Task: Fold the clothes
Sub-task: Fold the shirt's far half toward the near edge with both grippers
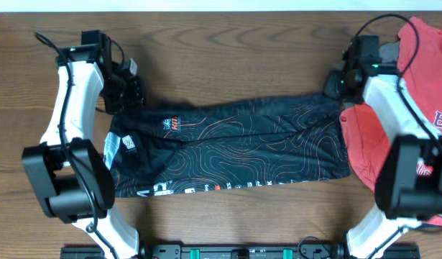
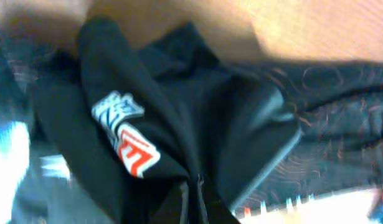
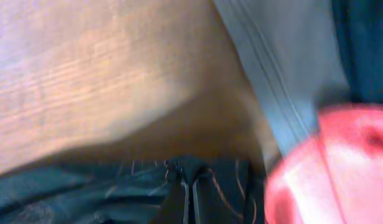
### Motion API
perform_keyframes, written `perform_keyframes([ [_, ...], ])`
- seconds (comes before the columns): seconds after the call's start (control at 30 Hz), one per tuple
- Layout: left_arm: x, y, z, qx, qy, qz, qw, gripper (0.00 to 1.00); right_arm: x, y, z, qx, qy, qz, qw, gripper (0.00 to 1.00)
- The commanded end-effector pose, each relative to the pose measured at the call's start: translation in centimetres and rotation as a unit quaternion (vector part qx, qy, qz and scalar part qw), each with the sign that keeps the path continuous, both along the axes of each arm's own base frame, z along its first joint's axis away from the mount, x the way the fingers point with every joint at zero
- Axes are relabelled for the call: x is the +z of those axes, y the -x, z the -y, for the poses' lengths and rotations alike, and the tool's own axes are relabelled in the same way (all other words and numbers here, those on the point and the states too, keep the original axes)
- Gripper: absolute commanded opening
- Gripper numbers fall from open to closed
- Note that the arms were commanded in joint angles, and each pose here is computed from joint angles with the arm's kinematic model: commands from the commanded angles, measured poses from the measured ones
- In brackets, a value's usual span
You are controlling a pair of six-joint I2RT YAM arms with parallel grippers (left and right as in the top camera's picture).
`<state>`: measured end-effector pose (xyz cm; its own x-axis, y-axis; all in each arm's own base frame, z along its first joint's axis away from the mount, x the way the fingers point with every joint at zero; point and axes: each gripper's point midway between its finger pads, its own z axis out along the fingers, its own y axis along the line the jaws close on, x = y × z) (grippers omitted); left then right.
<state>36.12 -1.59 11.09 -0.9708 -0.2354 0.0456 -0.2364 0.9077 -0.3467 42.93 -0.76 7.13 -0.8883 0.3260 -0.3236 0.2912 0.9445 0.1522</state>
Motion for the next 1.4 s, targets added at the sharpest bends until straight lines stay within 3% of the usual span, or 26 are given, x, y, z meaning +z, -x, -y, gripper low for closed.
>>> perform_keyframes([
  [0.0, 0.0, 2.2, -0.1, -0.002, 0.003, -0.044, 0.999, 0.06, 1.6, 2.2, -0.6, 0.021, 0.004, -0.023, 1.0, 0.01],
  [0.23, 0.2, 7.5, -2.4, -0.01, -0.056, -0.156, 0.986, 0.06, 1.1, 8.1, 0.2, 0.015, 0.026, -0.136, 0.99, 0.01],
  [0.4, -0.3, 9.4, -3.1, -0.016, -0.079, -0.195, 0.977, 0.06, 1.0, 10.4, 1.0, 0.012, 0.05, -0.183, 0.982, 0.01],
  [0.97, -4.4, 15.7, -3.4, -0.005, -0.106, -0.308, 0.946, 0.07, 0.6, 13.5, 1.4, 0.019, 0.061, -0.241, 0.968, 0.02],
  [1.03, -4.4, 16.0, -3.4, -0.006, -0.105, -0.312, 0.944, 0.24, 0.5, 13.8, 1.4, 0.02, 0.061, -0.248, 0.967, 0.14],
  [1.1, -4.3, 16.1, -3.4, -0.006, -0.105, -0.314, 0.943, 0.45, 0.3, 14.1, 1.4, 0.02, 0.061, -0.252, 0.966, 0.2],
  [1.37, -4.6, 15.5, -3.4, -0.004, -0.106, -0.301, 0.948, 0.49, 0.4, 14.6, 1.4, 0.024, 0.062, -0.262, 0.963, 0.29],
])
